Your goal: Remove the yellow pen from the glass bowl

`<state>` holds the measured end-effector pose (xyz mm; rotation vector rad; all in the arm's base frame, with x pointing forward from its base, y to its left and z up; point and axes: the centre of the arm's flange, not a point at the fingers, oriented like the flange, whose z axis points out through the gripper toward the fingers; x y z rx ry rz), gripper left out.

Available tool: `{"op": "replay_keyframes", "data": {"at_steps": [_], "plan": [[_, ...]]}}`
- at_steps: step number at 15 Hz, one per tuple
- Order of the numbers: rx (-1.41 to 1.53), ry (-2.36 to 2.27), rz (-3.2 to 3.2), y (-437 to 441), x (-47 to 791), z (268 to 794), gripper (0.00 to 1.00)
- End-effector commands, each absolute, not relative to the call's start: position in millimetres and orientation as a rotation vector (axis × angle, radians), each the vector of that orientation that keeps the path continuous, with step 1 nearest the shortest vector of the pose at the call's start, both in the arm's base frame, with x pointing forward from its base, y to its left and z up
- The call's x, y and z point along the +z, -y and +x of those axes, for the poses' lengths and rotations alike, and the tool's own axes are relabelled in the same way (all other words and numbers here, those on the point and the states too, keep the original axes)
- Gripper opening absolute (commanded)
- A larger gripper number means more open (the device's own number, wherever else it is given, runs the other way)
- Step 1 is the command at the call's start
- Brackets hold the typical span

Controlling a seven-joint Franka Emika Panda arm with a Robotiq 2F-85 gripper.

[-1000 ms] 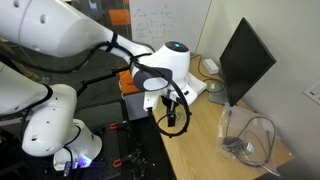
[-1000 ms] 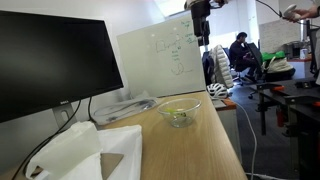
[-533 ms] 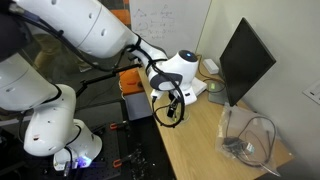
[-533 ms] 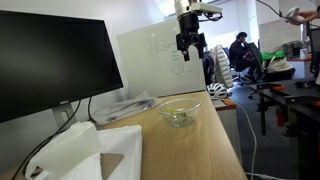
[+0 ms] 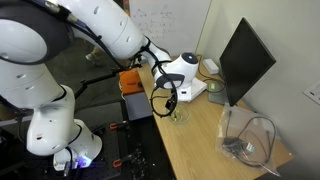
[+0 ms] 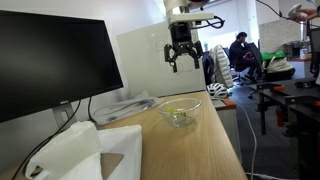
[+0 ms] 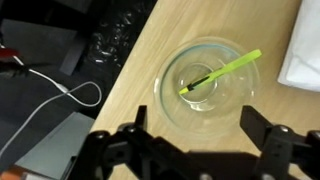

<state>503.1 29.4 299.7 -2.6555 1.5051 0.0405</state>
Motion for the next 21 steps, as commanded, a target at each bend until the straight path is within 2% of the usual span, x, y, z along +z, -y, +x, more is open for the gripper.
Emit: {"op": "replay_keyframes", "data": {"at_steps": [1,5,13,16,20,21], "plan": [[0.043,-1.505,-2.657,-29.4,298.8,502.9,1.00],[0.042,-1.506,-2.656,-29.0,298.9,502.9,1.00],[0.130,-1.974,-2.178,-6.7,255.8,512.7,1.00],[0.128,-2.092,-2.038,-9.9,231.5,522.2,0.93],[0.124,-2.110,-2.023,-27.6,207.0,541.5,0.80],[0.141,-2.114,-2.028,-32.8,201.6,544.5,0.83]]}}
